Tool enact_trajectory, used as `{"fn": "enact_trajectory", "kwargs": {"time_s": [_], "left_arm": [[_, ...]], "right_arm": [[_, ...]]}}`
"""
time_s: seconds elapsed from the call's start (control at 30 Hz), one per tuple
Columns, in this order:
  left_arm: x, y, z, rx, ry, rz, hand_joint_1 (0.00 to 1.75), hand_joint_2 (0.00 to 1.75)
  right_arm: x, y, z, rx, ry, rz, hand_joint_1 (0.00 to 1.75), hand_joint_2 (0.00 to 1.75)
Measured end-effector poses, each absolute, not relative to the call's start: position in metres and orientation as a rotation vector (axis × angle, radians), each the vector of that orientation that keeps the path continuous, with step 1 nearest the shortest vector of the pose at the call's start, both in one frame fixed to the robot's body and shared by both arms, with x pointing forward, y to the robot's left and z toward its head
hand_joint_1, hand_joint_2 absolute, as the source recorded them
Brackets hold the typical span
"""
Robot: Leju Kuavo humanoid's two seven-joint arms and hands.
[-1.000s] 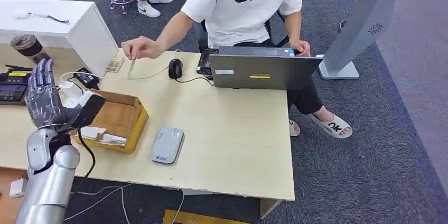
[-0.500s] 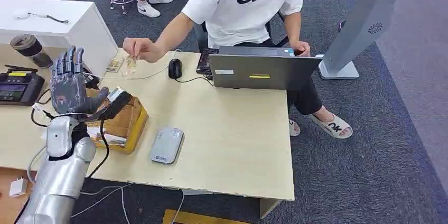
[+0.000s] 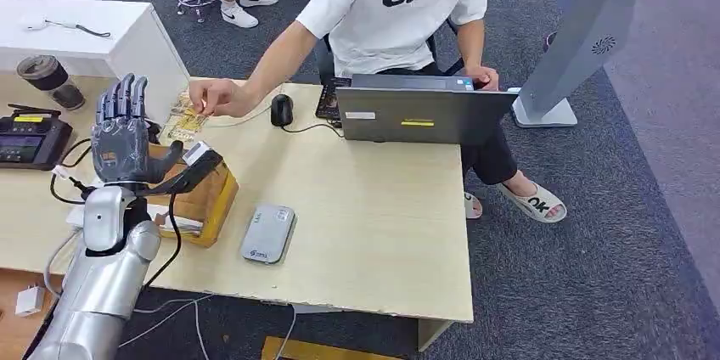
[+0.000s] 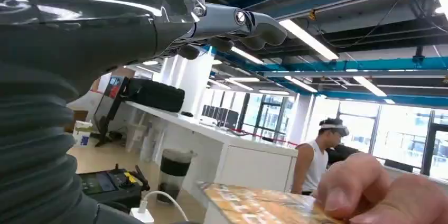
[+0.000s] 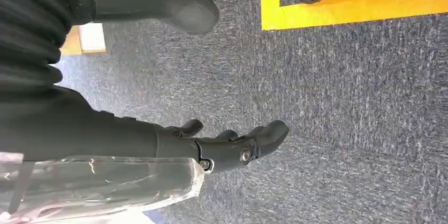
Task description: Pass the card to the sensor for recognition and then transmit it.
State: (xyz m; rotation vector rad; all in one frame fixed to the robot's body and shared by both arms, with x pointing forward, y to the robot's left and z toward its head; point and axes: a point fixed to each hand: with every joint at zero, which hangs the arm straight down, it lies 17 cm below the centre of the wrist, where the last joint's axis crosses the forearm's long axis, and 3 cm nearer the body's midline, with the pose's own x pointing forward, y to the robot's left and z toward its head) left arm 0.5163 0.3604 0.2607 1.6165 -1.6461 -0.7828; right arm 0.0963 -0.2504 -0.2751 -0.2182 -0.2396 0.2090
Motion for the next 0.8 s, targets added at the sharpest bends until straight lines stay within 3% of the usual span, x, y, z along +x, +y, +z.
{"fn": "enact_trajectory", "kwargs": {"time_s": [0.37, 0.4, 0.43, 0.47, 0.8], "left_arm": [[0.518, 0.355, 0.254, 1.596, -1.643, -0.797, 0.00, 1.75], [0.518, 0.355, 0.253, 1.596, -1.642, -0.798, 0.30, 1.75], [0.518, 0.355, 0.253, 1.595, -1.642, -0.799, 1.55, 1.75], [0.518, 0.355, 0.252, 1.593, -1.641, -0.800, 1.75, 1.75], [0.519, 0.354, 0.244, 1.556, -1.644, -0.812, 1.75, 1.75]], "right_arm": [[0.096, -0.250, -0.275, -0.218, -0.241, 0.214, 0.00, 1.75], [0.096, -0.250, -0.275, -0.218, -0.240, 0.215, 0.00, 1.75], [0.095, -0.250, -0.275, -0.218, -0.239, 0.216, 0.00, 1.75], [0.095, -0.250, -0.275, -0.218, -0.239, 0.220, 0.00, 1.75], [0.094, -0.250, -0.276, -0.215, -0.236, 0.224, 0.00, 1.75]]}}
